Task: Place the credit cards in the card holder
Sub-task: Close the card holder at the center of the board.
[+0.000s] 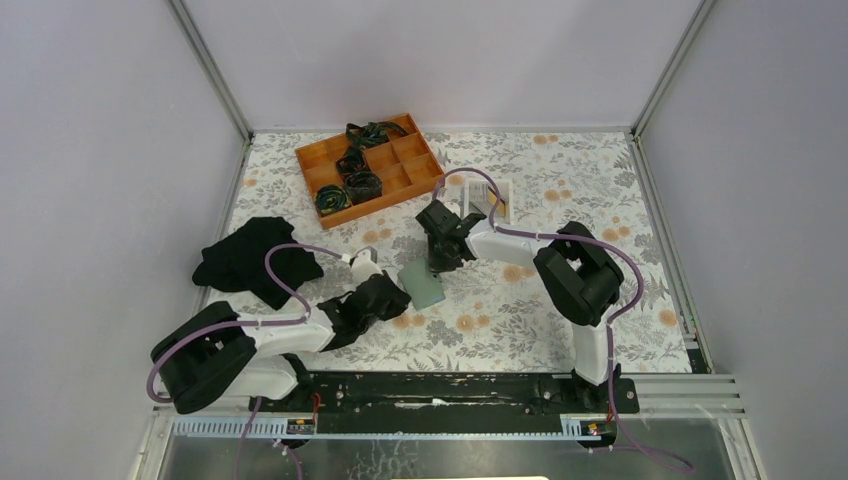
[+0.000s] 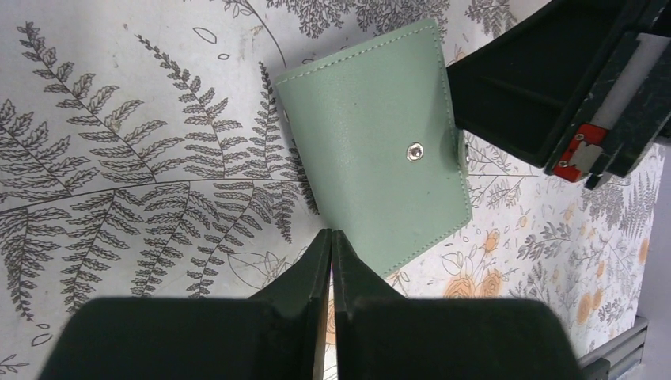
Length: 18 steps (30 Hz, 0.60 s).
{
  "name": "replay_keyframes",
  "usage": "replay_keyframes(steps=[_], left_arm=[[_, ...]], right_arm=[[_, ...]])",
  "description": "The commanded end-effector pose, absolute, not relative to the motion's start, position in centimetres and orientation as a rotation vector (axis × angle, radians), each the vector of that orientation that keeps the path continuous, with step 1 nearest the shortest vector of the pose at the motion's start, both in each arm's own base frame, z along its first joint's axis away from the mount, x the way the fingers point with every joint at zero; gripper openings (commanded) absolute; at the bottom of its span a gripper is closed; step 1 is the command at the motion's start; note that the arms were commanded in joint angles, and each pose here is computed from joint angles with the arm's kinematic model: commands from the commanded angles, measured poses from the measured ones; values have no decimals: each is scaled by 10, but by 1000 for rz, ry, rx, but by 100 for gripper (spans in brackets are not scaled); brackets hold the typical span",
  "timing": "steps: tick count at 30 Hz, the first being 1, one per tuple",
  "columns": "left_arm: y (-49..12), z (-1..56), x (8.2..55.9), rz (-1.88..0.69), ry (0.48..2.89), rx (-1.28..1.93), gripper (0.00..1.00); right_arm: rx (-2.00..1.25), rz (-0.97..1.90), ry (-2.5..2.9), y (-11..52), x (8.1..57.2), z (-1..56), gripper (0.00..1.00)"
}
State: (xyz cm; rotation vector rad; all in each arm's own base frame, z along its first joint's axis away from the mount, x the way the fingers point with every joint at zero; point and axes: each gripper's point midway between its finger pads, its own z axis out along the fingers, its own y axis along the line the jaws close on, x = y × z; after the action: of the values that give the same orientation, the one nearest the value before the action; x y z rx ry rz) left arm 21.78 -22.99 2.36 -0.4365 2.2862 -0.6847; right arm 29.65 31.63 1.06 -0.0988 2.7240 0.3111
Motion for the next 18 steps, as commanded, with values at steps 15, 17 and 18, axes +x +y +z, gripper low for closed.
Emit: replay_keyframes(steps=[15,17,18], left_arm=[[-223,58,235,-637,2168,-432,7],[-225,61,237,-643,2160,-417,7],[-227,63,238,-647,2157,-408,7]], right_arm=[[-176,28,2619,284,325,32,34],[-172,20,2607,283,327,37,34],[-169,21,2601,283,328,40,34]])
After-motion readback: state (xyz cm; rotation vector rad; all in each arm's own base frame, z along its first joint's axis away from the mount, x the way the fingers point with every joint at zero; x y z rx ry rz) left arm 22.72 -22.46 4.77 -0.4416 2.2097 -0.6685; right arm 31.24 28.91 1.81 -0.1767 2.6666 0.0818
